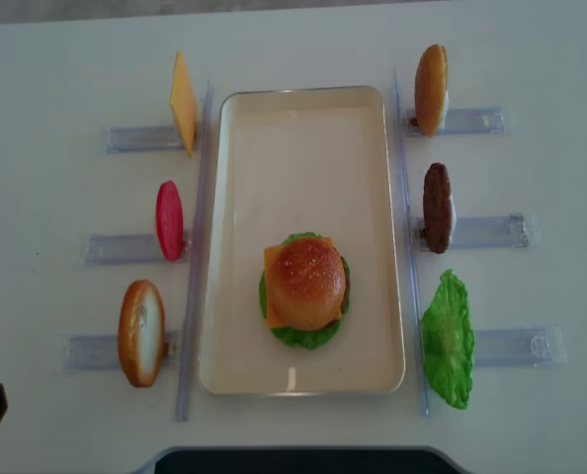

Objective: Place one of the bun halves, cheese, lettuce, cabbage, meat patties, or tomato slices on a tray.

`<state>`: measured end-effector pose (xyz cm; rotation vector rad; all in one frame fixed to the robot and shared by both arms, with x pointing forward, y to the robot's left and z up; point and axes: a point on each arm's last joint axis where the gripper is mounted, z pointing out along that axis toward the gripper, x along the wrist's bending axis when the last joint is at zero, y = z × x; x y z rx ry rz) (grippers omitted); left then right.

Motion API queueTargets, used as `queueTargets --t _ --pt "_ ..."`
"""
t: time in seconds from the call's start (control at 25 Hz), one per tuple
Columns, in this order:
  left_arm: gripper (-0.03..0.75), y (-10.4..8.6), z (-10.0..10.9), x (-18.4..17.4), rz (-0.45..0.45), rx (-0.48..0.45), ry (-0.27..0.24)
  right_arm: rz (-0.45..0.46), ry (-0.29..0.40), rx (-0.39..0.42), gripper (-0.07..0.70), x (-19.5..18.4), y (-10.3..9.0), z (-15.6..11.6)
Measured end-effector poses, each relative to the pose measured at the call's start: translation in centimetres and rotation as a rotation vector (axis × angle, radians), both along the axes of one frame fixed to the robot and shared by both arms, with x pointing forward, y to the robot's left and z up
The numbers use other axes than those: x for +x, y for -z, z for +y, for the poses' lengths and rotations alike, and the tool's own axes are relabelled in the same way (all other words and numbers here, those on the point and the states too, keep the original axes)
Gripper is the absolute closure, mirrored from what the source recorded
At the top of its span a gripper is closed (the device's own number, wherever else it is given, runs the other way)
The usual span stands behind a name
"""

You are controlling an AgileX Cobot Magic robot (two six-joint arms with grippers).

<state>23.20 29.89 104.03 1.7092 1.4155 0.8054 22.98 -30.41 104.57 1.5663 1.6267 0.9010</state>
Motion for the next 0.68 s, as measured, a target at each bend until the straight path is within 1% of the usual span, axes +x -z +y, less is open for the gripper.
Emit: queueTargets --t 0.68 --pt "0.716 0.0 0.0 0.0 0.0 0.0 0.0 0.0 0.0 0.0 0.055 0.0 0.0 0.0"
